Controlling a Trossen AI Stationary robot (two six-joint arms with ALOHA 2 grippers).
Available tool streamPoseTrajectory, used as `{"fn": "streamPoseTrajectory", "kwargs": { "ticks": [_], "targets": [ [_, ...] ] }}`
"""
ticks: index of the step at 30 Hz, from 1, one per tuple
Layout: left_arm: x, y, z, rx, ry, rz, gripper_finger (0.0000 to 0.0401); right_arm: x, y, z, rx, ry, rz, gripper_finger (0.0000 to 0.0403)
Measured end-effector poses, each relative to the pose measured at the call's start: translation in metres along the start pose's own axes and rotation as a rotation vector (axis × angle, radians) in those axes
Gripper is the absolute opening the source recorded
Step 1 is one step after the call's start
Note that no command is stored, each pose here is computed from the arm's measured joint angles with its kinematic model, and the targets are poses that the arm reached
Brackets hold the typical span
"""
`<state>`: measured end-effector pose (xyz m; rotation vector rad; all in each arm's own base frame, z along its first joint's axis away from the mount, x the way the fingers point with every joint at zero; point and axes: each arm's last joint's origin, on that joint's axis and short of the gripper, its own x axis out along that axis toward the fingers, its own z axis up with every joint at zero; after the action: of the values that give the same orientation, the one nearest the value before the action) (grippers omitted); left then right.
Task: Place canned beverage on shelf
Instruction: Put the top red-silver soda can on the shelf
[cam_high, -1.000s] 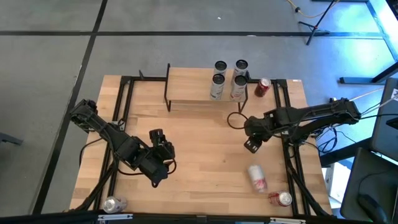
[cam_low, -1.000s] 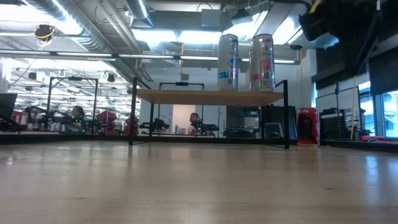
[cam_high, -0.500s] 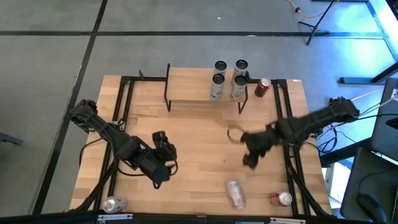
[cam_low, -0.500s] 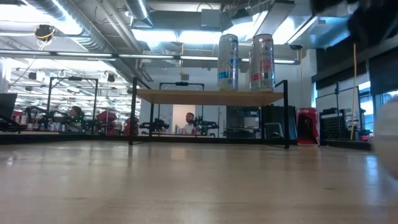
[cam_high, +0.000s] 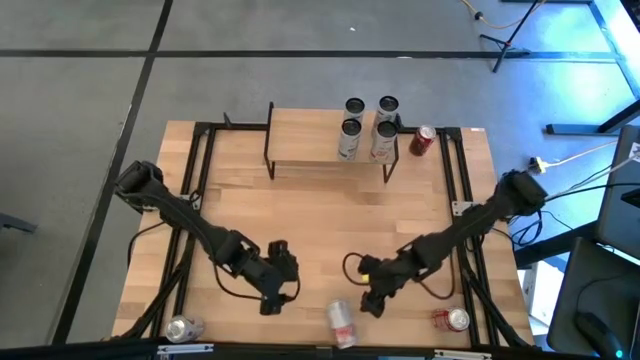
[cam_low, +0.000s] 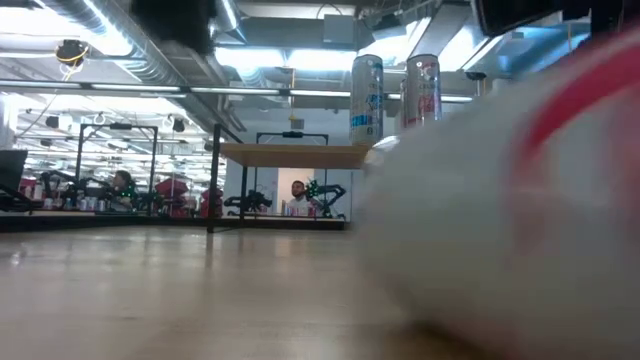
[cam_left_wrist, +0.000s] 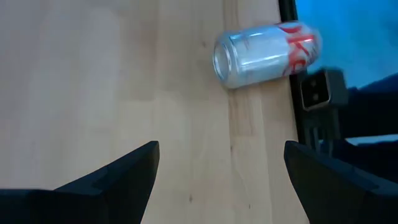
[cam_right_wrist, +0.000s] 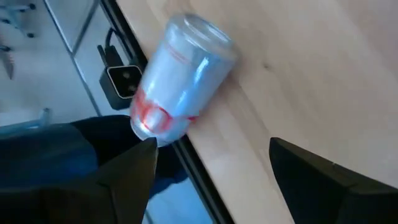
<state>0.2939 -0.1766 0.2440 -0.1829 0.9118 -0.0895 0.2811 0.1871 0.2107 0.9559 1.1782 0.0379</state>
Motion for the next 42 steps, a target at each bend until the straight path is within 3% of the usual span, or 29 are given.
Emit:
{"fn": "streamPoseTrajectory", "kwargs": {
  "ticks": [7,12,22,31,42],
  "targets": [
    [0.057,-0.016,-0.033,-0.005,0.025,-0.032,0.0332,0.040,0.003,0.007,-0.016,-0.022,0.109,0.0291],
    [0.082,-0.024,-0.040,-0.037,0.006,-0.045,0.0332,0.057,0.002,0.009,-0.021,-0.020,0.153,0.0280],
    [0.090,-0.019,-0.028,-0.052,-0.094,-0.040,0.0332,0.060,0.003,0.008,-0.033,-0.100,0.148,0.0278],
    [0.103,-0.015,-0.022,-0.033,-0.161,-0.053,0.0332,0.060,0.008,0.007,-0.034,-0.255,0.152,0.0278],
    [0.127,0.000,-0.023,-0.063,-0.155,-0.013,0.0332,0.063,0.007,0.004,-0.030,-0.345,0.106,0.0318]
  ]
}}
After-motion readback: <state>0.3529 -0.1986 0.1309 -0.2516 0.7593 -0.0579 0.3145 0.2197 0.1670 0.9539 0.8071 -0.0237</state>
